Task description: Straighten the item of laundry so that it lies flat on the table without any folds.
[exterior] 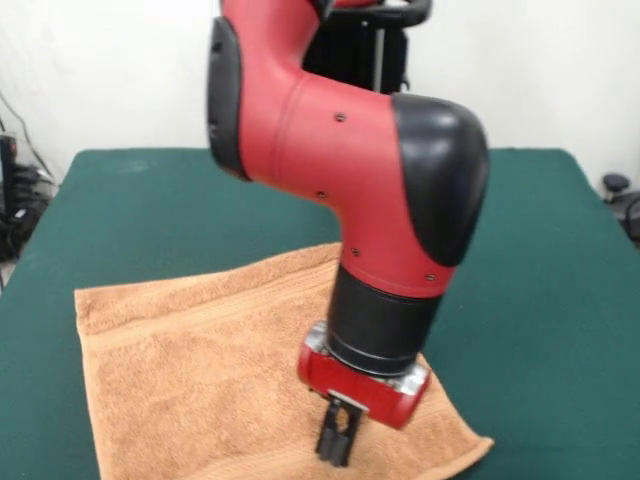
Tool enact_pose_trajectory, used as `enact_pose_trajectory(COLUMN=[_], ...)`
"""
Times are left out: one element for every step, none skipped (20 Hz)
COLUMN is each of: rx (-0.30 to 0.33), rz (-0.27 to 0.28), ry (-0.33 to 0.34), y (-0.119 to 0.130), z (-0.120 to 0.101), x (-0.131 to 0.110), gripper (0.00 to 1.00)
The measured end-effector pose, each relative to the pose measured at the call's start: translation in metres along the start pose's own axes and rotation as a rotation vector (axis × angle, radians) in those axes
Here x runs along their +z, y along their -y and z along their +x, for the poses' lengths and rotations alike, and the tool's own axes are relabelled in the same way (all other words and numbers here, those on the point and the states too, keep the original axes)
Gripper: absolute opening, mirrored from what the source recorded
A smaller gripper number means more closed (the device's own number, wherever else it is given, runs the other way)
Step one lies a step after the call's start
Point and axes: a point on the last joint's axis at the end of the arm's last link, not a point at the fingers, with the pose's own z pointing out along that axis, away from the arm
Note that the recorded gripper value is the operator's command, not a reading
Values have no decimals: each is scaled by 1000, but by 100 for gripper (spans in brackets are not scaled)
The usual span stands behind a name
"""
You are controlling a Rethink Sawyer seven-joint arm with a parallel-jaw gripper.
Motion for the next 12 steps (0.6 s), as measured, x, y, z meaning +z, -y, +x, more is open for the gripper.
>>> enact_pose_trajectory(rx=[23, 32, 40, 45, 51, 56, 59, 66, 69, 79, 87, 96], rz=[-2, -3, -4, -5, -6, -6, -6, -6, -6, -6, -7, -7], ry=[8, 10, 11, 12, 12, 12, 12, 9, 6, 1, -3, -9], y=[-9, -13, -17, -19, -20, -21, -20, -17, -16, -12, -9, -5], z=[3, 4, 6, 8, 8, 8, 8, 7, 7, 6, 5, 5], x=[-1, -2, -3, -3, -3, -4, -4, -5, -6, -7, -9, -11], gripper=[0, 0, 0, 0, 0, 0, 0, 0, 0, 0, 0, 0])
